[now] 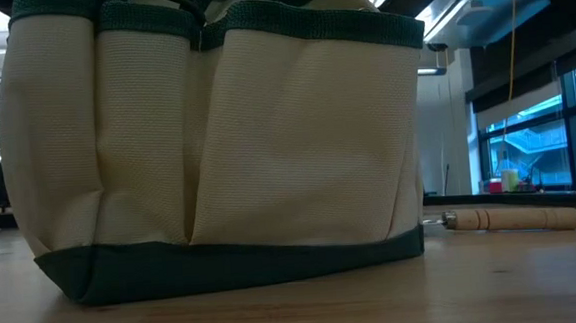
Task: Pick & Place Garden tools in Gardening bag
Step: Put the trowel into the gardening bag
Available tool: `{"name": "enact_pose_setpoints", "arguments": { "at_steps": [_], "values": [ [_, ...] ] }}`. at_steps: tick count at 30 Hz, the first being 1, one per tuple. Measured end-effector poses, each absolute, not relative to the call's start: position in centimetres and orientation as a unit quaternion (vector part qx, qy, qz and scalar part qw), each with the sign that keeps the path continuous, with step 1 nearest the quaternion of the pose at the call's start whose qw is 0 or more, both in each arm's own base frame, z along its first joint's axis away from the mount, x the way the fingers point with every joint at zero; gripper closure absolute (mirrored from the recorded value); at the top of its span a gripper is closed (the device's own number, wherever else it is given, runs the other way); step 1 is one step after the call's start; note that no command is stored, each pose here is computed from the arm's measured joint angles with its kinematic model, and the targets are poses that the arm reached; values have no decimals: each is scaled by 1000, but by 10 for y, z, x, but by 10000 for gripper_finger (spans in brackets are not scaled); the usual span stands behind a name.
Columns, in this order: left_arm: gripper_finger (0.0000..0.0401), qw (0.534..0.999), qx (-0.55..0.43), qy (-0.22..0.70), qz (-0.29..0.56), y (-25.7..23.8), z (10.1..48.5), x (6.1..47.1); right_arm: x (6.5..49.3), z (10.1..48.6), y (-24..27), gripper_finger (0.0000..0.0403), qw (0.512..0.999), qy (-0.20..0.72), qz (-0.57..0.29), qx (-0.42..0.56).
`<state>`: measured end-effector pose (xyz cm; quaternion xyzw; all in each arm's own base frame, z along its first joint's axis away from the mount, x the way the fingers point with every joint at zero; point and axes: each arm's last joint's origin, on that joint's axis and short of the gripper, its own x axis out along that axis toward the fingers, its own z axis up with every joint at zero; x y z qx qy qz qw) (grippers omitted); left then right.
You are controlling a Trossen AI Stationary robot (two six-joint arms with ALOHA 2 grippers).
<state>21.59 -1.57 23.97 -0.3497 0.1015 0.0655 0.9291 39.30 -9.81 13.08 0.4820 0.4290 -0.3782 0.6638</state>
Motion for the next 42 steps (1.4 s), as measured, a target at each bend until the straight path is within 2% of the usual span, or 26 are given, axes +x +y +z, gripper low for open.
{"name": "enact_pose_setpoints", "arguments": {
  "at_steps": [6,22,33,39,42],
  "values": [
    [249,929,-350,102,66,-16,240,216,393,130,-98,323,663,433,-371,485],
    [249,929,-351,100,65,-16,240,216,393,138,-90,329,672,497,-288,467],
    [249,926,-358,98,65,-16,240,216,420,184,-82,329,734,486,-218,422],
    [249,925,-363,99,60,-16,240,216,429,221,-82,329,760,482,-192,391],
    [249,926,-365,89,27,-18,245,217,428,246,-81,329,776,474,-180,376]
  ]
}}
